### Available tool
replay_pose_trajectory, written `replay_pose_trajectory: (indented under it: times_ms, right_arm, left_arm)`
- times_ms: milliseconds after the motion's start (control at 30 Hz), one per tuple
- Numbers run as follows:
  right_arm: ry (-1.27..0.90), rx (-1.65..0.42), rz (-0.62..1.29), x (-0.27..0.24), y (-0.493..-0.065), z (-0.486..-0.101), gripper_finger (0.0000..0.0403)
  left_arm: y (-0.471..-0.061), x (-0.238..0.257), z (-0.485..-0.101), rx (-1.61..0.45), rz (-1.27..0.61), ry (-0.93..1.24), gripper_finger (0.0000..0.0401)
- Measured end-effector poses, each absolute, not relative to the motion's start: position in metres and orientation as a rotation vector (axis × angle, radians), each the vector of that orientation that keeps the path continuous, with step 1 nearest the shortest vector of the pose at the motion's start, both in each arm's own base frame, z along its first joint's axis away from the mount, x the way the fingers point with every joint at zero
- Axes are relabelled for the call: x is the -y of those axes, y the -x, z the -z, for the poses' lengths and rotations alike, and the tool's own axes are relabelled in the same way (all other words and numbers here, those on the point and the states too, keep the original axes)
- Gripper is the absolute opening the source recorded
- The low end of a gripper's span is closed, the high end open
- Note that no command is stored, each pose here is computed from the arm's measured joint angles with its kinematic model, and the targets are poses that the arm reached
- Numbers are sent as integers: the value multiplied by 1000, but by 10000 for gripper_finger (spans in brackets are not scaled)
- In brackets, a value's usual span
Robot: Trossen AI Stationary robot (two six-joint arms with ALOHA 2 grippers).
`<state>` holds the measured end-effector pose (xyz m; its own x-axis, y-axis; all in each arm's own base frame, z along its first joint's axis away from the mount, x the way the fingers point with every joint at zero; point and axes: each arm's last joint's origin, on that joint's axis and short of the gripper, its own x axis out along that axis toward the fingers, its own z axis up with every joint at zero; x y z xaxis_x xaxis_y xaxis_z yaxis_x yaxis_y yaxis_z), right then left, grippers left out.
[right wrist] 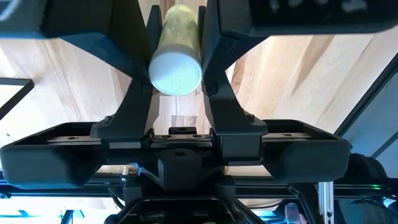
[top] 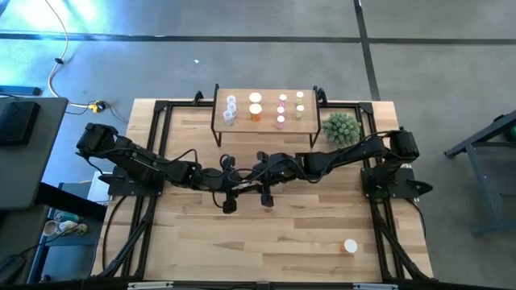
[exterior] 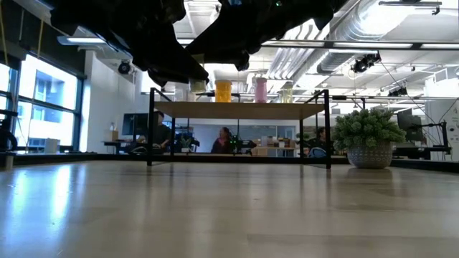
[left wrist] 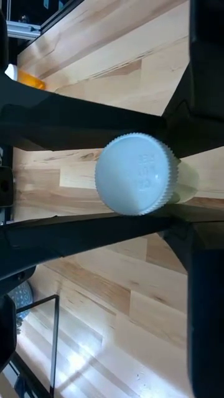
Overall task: Pick and place medicine bottles onto shelf by color
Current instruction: Put the yellow pill bottle aligned with the other yellow pill bottles on the shelf
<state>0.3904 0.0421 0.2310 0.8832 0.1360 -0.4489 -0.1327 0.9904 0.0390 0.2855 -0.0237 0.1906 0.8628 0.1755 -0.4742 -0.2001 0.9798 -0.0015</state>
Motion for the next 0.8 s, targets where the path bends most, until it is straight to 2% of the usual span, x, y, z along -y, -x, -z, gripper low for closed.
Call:
replay_pose_trajectory:
  times_ms: [300, 633, 800]
  right_arm:
    - [-8, -468, -141, -42, -390, -231, 109]
    - [6, -520, -82, -37, -382, -236, 108]
    - [14, -523, -11, -27, -370, -255, 108]
  left_arm:
    - [-285, 23, -191, -490, -206, 49, 127]
    - [-286, 23, -191, -483, -221, 47, 216]
    - [-285, 22, -191, -483, -250, 33, 236]
